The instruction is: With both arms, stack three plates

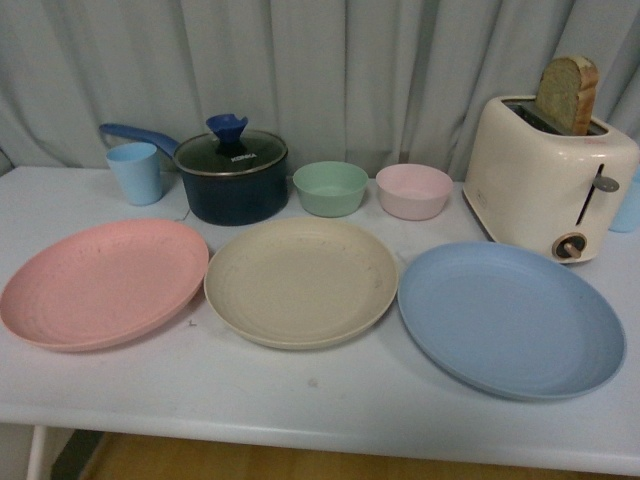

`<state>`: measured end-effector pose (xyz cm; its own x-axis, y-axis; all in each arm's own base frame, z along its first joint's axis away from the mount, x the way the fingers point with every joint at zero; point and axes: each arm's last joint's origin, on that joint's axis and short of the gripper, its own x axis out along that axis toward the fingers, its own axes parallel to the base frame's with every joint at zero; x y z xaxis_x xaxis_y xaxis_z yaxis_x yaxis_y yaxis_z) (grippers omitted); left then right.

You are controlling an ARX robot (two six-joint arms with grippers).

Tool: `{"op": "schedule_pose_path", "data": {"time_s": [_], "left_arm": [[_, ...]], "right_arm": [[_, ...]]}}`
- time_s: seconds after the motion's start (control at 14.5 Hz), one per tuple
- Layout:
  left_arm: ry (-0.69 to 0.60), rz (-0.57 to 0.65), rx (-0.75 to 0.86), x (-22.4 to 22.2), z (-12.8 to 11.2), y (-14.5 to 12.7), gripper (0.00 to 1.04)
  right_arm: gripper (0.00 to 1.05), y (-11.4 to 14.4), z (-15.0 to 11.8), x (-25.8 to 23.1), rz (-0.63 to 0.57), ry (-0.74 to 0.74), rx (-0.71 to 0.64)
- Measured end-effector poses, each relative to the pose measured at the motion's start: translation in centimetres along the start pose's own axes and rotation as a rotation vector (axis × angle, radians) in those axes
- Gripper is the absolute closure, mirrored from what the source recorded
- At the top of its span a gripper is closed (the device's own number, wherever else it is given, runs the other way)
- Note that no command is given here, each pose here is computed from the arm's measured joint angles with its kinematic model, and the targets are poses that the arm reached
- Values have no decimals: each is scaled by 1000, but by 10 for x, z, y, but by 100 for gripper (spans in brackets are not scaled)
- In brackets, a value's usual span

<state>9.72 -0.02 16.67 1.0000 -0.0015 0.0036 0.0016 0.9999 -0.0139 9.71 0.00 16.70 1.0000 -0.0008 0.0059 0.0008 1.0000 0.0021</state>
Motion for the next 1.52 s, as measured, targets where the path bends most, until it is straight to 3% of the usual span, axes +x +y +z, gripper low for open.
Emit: {"op": "schedule_pose_path", "data": {"time_s": [1.52], "left_arm": [[0, 0, 0, 0, 0, 0, 7]], "right_arm": [[6, 0, 0, 0, 0, 0, 0]]}}
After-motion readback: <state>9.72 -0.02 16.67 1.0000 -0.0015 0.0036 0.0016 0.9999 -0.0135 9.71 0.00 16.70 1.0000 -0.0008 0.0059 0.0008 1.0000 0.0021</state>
